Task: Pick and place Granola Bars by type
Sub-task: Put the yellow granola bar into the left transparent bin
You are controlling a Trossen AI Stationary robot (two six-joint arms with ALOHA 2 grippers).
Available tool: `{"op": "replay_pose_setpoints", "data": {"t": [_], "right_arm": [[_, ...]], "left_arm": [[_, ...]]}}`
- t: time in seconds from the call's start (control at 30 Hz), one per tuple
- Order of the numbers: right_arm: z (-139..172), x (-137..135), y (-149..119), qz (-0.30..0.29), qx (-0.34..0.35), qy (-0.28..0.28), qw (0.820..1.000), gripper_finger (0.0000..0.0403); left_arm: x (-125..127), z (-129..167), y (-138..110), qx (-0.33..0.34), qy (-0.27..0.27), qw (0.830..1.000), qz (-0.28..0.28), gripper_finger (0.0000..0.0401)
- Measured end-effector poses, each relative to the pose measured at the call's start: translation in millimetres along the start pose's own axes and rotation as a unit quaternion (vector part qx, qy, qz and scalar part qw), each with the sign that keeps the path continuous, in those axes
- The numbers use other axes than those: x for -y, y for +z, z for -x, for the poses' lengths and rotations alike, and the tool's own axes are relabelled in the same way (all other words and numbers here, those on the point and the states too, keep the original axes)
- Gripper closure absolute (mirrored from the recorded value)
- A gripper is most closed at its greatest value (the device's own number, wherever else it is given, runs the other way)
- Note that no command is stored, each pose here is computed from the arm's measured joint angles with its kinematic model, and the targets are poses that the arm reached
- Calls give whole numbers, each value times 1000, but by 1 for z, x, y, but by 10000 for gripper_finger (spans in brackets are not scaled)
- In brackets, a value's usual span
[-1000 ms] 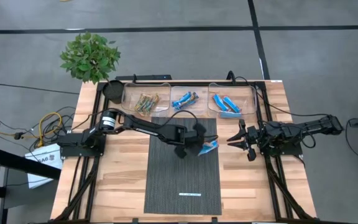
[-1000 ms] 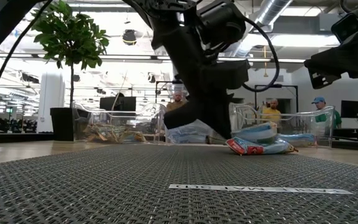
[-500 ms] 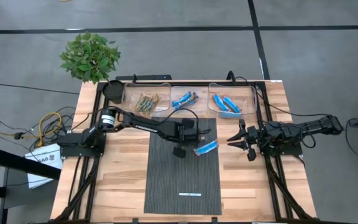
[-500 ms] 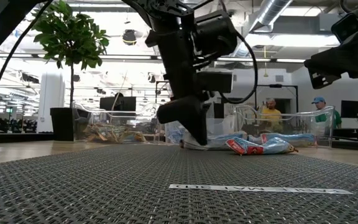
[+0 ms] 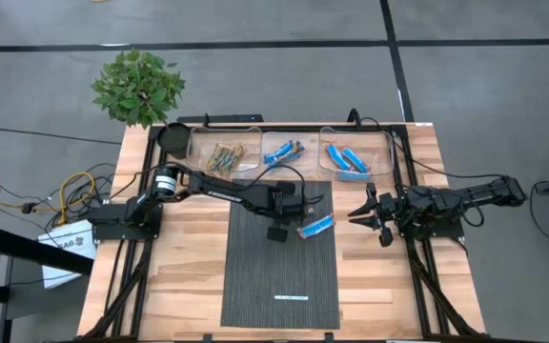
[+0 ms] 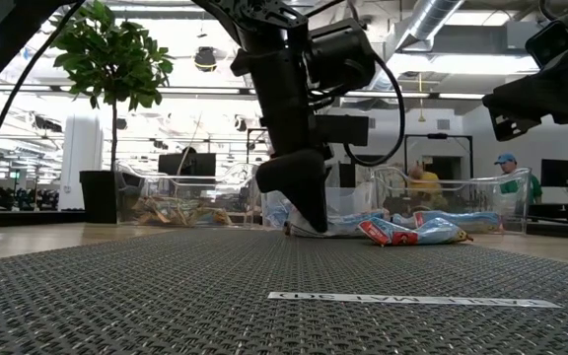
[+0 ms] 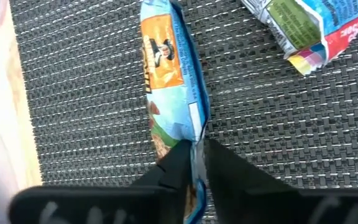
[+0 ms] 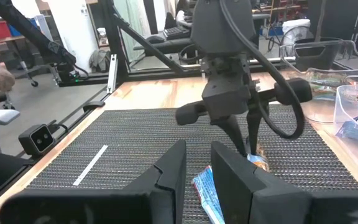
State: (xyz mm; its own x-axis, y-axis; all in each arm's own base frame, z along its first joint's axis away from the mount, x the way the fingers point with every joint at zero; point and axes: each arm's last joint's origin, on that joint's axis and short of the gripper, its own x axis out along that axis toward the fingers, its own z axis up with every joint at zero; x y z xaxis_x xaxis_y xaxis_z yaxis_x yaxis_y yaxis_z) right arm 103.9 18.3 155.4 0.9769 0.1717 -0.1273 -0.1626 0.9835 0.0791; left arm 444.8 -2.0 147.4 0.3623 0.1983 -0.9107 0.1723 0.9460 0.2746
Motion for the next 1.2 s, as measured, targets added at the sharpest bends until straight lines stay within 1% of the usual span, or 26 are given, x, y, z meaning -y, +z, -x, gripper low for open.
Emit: {"op": "replay_pose_setpoints", "data": {"t": [0.2,0.37,0.5,0.63,0.73,0.87,1.2], "right_arm": [[0,0,0,0,0,0,1000,336],[0,0,0,0,0,0,1000,336],[0,0,0,0,0,0,1000,336],[0,0,0,0,0,0,1000,336],[0,0,0,0,0,0,1000,336],[0,0,0,0,0,0,1000,336],[0,0,0,0,0,0,1000,336]], "left_arm": [[0,1,0,1,-1,1000,-6,292],[-3,15,3,15,9,1000,-19,266],[-6,25,4,21,27,999,-19,263],[-9,32,11,57,37,997,-22,263],[-10,32,17,89,46,995,-15,263],[-9,24,20,99,50,994,-15,263],[-10,-5,14,75,42,996,4,263]]}}
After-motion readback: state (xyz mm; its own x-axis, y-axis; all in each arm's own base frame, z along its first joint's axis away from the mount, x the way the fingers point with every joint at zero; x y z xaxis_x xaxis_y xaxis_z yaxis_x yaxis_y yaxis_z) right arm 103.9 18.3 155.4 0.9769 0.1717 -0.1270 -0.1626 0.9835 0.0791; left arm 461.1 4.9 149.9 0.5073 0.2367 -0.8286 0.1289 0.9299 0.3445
